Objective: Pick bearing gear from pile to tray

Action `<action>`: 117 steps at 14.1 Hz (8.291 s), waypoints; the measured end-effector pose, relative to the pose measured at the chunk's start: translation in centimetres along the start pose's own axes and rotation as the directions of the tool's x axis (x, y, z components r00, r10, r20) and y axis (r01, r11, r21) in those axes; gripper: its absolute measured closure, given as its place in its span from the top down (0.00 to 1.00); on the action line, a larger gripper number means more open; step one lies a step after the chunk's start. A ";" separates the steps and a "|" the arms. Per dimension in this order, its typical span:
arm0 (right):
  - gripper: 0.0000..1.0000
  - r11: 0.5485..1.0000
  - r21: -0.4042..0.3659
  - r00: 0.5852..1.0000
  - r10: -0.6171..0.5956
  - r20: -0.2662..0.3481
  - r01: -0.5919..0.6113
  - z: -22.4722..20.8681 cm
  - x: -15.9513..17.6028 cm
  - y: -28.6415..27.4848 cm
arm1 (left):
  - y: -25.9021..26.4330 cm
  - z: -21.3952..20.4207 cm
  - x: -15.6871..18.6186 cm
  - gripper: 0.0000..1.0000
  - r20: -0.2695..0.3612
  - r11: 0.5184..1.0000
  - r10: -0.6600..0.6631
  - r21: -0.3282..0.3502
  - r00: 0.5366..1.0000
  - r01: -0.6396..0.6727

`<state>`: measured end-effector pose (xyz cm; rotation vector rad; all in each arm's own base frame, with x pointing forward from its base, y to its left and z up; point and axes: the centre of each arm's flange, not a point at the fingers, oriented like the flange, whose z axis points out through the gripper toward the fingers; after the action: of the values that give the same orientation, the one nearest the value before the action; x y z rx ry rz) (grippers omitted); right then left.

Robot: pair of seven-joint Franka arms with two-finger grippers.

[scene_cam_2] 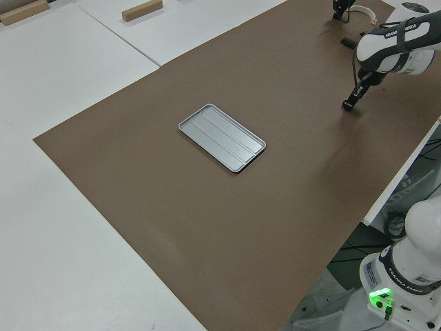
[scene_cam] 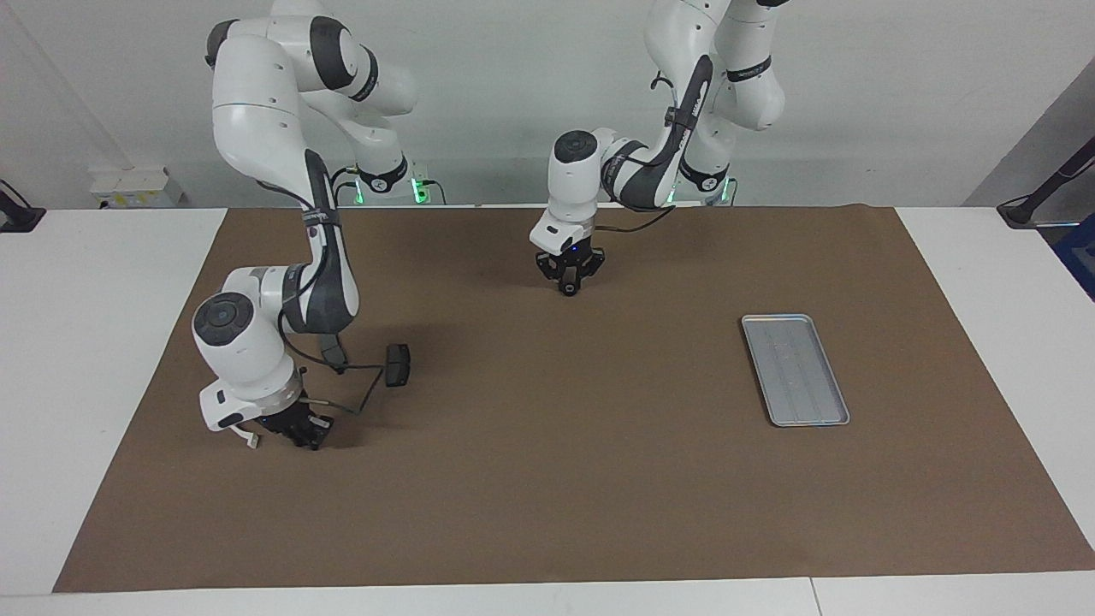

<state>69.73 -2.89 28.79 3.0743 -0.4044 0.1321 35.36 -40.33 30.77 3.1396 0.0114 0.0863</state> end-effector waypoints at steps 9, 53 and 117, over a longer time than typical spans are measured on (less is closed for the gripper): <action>0.24 1.000 -0.013 1.000 0.003 0.030 -0.003 -0.1 -0.1 0.3 | -12.1 -12.6 13.7 0.34 -0.029 1.000 -0.025 0.009 0.999 0.026; 0.24 0.970 0.083 0.968 0.217 0.129 -0.228 -12.9 -34.7 -36.5 | -40.2 1.0 17.5 0.34 0.043 0.993 0.118 -0.009 0.992 -0.118; 1.00 0.969 0.010 0.969 -0.247 0.011 0.247 -27.6 -12.6 -6.3 | -0.7 1.3 2.6 0.24 0.021 0.999 -0.051 -0.016 0.998 0.052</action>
<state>57.06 7.76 55.00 3.1010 -0.0188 0.1074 38.06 -39.66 29.66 3.1211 0.0910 0.0539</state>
